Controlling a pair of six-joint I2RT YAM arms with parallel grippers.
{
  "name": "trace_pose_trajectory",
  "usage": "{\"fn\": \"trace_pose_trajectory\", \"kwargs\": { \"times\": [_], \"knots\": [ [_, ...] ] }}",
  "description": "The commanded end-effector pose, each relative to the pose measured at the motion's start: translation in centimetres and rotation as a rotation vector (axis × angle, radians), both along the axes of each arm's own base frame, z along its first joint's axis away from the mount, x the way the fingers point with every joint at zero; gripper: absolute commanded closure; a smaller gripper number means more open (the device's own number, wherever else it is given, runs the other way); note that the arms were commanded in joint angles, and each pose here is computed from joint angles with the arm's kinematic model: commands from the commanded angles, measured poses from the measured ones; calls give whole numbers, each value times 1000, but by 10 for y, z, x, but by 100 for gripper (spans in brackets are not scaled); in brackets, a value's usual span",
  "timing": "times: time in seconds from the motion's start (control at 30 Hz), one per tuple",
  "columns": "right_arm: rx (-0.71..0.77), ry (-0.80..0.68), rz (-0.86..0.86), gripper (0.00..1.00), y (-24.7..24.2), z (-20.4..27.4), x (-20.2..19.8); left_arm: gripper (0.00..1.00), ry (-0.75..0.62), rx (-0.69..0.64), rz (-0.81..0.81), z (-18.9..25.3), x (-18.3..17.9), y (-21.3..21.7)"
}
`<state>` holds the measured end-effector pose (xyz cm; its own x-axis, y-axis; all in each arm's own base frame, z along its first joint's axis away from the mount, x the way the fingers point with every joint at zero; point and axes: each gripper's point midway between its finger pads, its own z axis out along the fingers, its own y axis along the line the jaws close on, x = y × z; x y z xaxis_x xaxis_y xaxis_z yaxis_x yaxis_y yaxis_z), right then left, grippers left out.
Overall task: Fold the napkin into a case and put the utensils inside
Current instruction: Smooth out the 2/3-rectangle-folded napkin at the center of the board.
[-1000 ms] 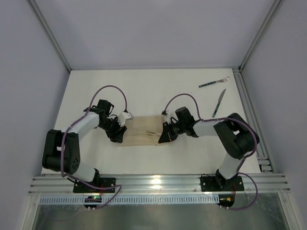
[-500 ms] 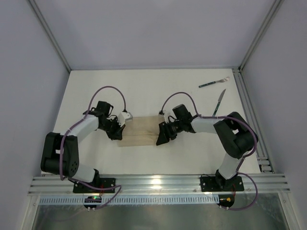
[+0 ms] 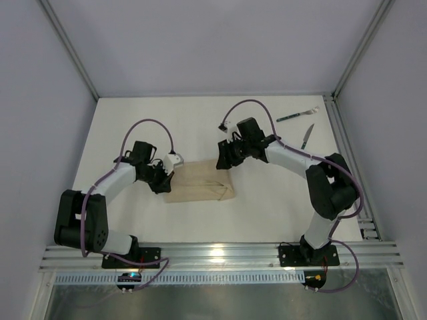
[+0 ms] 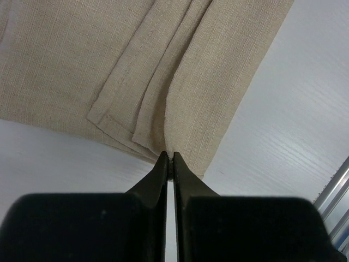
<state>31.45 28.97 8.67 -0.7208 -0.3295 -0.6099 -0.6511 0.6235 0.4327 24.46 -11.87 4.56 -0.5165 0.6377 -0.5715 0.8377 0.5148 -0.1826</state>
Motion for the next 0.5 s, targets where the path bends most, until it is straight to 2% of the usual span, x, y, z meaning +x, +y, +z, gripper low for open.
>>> {"fn": "trace_pose_trajectory", "kwargs": {
  "times": [0.0, 0.07, 0.1, 0.27, 0.4, 0.47],
  "knots": [
    [43, -43, -1, 58, 39, 8, 17, 100, -59, -53, 13, 11, 11, -8],
    [92, -49, 26, 72, 69, 13, 21, 100, -64, -62, 28, 13, 13, -9],
    [81, -6, 53, 80, 84, -9, 13, 100, -72, -66, 32, 15, 15, -9],
    [133, 92, -1, 87, 119, -36, 20, 100, -80, -73, 49, 16, 17, -9],
    [71, 167, -24, 90, 113, -67, 15, 100, -72, -86, 75, 15, 20, -7],
    [47, 216, -11, 95, 106, -80, 2, 100, -77, -95, 98, 16, 26, -4]
  ]
}}
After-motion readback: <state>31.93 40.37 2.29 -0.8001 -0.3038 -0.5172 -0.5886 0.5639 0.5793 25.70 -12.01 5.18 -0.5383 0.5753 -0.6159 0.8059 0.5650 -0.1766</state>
